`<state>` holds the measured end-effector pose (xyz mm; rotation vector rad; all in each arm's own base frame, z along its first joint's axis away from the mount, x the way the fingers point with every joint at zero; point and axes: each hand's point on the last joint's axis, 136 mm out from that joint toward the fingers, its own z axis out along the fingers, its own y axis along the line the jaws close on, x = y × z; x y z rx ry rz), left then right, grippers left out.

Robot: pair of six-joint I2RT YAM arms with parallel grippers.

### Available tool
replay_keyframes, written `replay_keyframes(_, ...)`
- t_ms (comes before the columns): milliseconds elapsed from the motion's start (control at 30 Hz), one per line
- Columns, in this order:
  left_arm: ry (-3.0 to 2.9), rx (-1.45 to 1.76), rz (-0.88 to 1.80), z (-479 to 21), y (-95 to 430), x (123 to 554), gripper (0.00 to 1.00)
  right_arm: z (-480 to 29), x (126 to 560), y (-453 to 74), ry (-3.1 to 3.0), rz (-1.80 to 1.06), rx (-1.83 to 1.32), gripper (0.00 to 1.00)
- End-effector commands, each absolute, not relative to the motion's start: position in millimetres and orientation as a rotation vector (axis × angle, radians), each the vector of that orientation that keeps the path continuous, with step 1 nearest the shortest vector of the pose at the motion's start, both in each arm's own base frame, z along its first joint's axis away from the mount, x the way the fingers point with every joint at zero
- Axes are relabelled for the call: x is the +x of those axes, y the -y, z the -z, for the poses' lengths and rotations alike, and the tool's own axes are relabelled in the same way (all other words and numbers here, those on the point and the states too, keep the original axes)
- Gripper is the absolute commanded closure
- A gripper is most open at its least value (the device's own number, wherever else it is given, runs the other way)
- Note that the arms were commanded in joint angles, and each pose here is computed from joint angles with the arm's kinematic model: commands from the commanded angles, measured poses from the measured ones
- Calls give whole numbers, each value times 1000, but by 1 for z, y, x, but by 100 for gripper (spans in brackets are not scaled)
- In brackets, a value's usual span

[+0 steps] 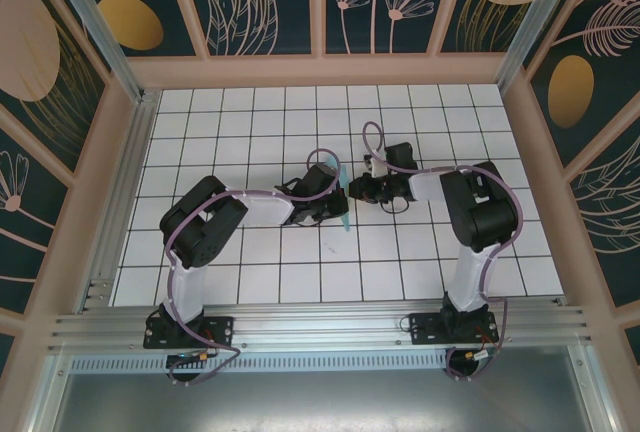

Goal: Fold a paper plane with a square sheet of paper (pick it up from the middle)
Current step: Fold the wing for the fifth time at the center of the table.

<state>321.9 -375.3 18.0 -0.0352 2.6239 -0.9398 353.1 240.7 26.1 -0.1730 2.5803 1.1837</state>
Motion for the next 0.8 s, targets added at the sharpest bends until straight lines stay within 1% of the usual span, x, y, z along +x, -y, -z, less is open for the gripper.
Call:
replay_keyframes(0,-2648,-1,936,-20,375,319,100,-34,363,-248,-2520,-1213,-238,83)
replay_keyframes(67,-2649,0,936,-20,375,319,100,-34,364,-248,-2514,-1212,-240,84)
replay_keyframes(200,-2644,7,931,-22,374,319,100,-32,365,-248,-2515,-1204,-236,97)
replay_keyframes(300,-2620,7,930,-34,373,321,100,-32,364,-246,-2521,-1194,-227,100)
replay_keyframes(433,-2559,-5,945,-61,366,324,80,-40,358,-244,-2522,-1178,-212,100)
replay_keyframes(533,-2507,-33,973,-78,356,323,71,-47,349,-244,-2527,-1163,-195,100)
replay_keyframes(667,-2467,-119,988,-79,331,318,64,-50,338,-242,-2547,-1136,-162,100)
replay_keyframes(700,-2470,-147,981,-73,325,317,63,-49,335,-242,-2555,-1127,-158,100)
replay_keyframes(767,-2441,-183,1007,-78,317,317,63,-50,332,-244,-2563,-1133,-165,100)
